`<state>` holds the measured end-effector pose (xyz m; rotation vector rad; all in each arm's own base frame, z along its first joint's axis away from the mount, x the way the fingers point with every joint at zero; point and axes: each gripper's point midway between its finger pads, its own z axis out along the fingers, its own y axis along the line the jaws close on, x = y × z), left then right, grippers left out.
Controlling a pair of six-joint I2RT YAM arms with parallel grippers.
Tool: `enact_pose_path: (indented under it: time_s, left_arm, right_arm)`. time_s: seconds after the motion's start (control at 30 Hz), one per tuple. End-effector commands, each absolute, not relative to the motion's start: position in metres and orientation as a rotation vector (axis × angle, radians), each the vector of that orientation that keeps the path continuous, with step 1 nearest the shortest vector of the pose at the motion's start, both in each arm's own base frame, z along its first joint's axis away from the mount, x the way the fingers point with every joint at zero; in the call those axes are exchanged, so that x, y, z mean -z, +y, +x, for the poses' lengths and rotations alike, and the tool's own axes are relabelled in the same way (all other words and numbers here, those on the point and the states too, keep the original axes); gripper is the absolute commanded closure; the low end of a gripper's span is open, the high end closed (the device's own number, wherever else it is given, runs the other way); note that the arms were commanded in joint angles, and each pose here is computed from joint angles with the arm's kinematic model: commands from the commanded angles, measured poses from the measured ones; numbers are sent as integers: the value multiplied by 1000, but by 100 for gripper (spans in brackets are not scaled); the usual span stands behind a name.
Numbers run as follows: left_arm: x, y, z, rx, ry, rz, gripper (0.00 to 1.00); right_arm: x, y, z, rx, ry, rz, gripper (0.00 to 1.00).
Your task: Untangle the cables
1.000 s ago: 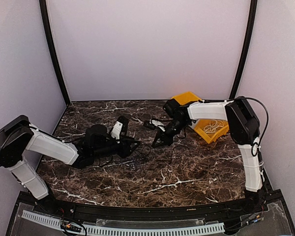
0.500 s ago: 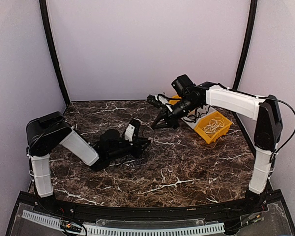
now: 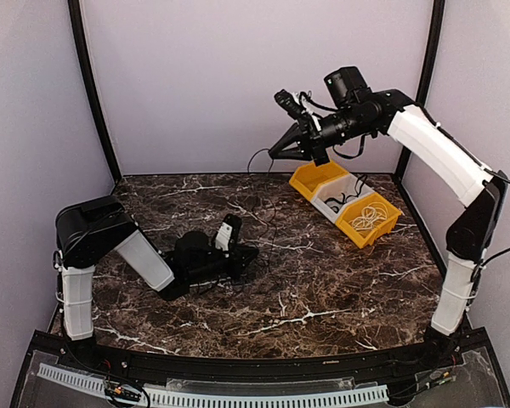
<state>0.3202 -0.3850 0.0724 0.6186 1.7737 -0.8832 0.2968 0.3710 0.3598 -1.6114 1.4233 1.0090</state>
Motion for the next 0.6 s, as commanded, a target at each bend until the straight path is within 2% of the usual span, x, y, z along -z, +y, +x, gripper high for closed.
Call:
enact_pose_path:
  time_s: [0.0,0.2,0.37,0.43,0.57]
  left_arm:
    - [-64,-380,318,872,1803,599,87]
    - [-54,-376,316,866,1839,593,88]
    - [-52,-371,311,881,1855,574,88]
    - [-58,-371,308,912,1856,564,86]
    - [-89,-382,296,1035,1843,578,75]
  right_arm:
    - [-429,345,293,-978,1272,-1539,100]
    - [-461,323,305,-884,1221,-1473,100]
    - [-473,298,338,-730,1230,-1350,100]
    - [-481,284,355,-681,1225,-1271,100]
    - [-496,253,390,-665,1250,-1149,100]
